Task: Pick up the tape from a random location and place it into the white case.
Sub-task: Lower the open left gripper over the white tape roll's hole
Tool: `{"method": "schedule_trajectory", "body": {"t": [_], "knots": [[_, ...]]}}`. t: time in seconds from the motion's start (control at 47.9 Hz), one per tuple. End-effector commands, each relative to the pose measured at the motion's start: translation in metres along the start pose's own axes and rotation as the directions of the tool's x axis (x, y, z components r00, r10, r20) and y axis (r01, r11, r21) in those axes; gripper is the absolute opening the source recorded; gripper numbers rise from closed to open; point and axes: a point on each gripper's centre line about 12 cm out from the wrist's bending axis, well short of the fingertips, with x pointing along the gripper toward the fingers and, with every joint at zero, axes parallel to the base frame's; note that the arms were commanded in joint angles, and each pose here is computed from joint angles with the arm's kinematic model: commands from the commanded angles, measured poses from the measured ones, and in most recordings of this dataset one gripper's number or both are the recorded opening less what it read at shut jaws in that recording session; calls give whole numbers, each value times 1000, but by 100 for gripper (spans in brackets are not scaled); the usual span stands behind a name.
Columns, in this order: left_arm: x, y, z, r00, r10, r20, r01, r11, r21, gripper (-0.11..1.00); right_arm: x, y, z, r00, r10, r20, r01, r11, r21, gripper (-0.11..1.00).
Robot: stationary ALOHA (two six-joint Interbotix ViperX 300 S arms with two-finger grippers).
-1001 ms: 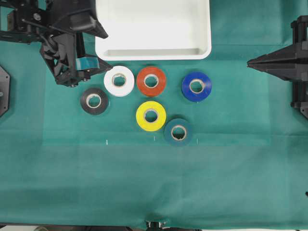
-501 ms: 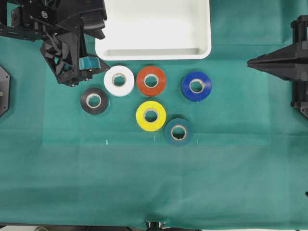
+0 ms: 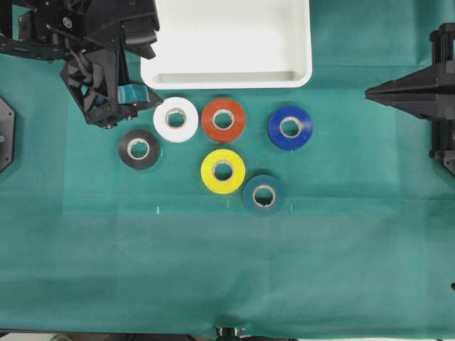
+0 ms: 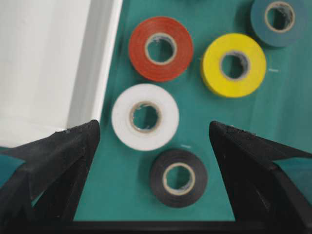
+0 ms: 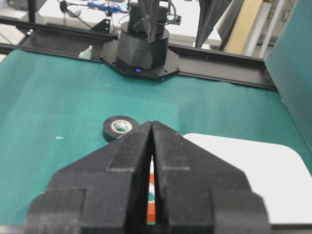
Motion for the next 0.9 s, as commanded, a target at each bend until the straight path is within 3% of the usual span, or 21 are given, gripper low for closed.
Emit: {"method": "schedule_trajectory", "body": {"t": [0.0, 0.876], "knots": [[-2, -4, 4, 1000, -11, 14, 10, 1000, 5, 98, 3, 0, 11, 1000, -2, 25, 2, 1000, 2, 0], [95, -7, -41, 994, -5, -111, 6, 1000, 12, 98, 3, 0, 14, 1000, -1, 8, 1, 1000, -1, 0]]}}
